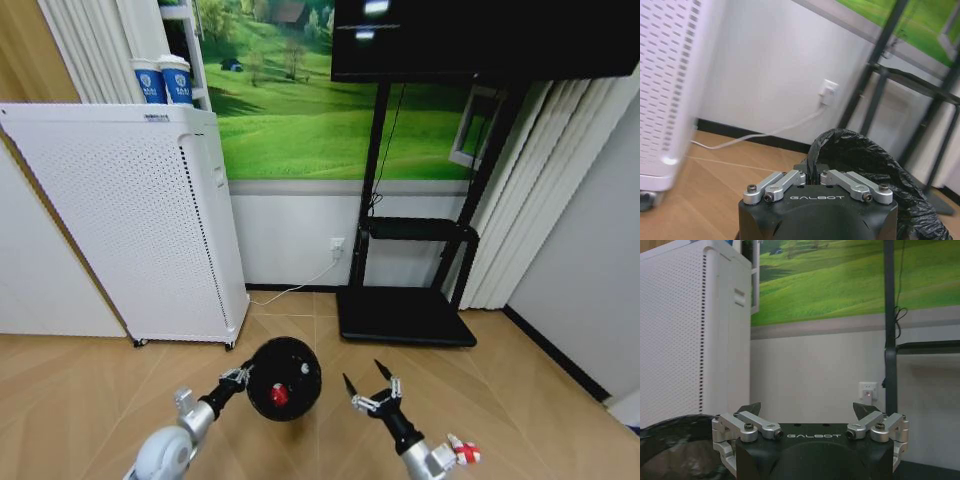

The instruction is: Pick up the trash bin and place the garbage on the floor into it.

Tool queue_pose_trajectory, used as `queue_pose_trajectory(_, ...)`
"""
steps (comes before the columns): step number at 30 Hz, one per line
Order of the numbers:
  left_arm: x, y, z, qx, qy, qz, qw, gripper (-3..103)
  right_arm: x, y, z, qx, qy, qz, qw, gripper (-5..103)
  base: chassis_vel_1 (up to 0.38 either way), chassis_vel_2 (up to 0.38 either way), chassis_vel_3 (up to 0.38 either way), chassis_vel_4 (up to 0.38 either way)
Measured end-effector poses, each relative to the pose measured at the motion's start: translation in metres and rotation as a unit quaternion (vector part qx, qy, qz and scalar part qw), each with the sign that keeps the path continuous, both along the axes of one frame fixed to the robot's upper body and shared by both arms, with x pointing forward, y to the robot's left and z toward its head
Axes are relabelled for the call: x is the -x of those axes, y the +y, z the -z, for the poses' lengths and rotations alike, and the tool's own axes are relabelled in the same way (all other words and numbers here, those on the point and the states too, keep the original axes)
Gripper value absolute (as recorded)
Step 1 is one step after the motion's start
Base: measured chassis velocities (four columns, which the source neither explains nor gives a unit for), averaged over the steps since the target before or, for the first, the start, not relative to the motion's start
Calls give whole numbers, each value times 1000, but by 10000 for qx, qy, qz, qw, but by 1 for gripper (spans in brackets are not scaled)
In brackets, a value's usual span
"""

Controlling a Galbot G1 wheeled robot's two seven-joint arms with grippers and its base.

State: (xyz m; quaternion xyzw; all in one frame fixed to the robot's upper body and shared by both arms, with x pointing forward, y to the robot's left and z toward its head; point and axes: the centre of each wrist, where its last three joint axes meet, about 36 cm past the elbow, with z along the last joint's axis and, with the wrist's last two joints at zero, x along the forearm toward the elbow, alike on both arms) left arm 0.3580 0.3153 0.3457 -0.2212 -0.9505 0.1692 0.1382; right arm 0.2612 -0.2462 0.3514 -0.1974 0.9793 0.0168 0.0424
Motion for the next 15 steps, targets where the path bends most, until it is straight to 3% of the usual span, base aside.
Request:
queue_pose_trajectory(5, -2, 20, -1, -102, -29, -392, 9992, 7, -14, -17, 0, -47, -258, 297, 9992, 100, -19, -9, 26, 15)
queue_pose_trajectory(7, -1, 26, 9, -165, 96, -769, 9969, 7, -22, -24, 0, -99, -351, 431, 9984, 100, -80, -67, 69, 71)
queue_pose_trajectory(15, 5, 32, 10, -189, 116, -1014, 9946, 7, -26, -32, 11, -113, -382, 550, 9977, 100, -157, -153, 143, 160)
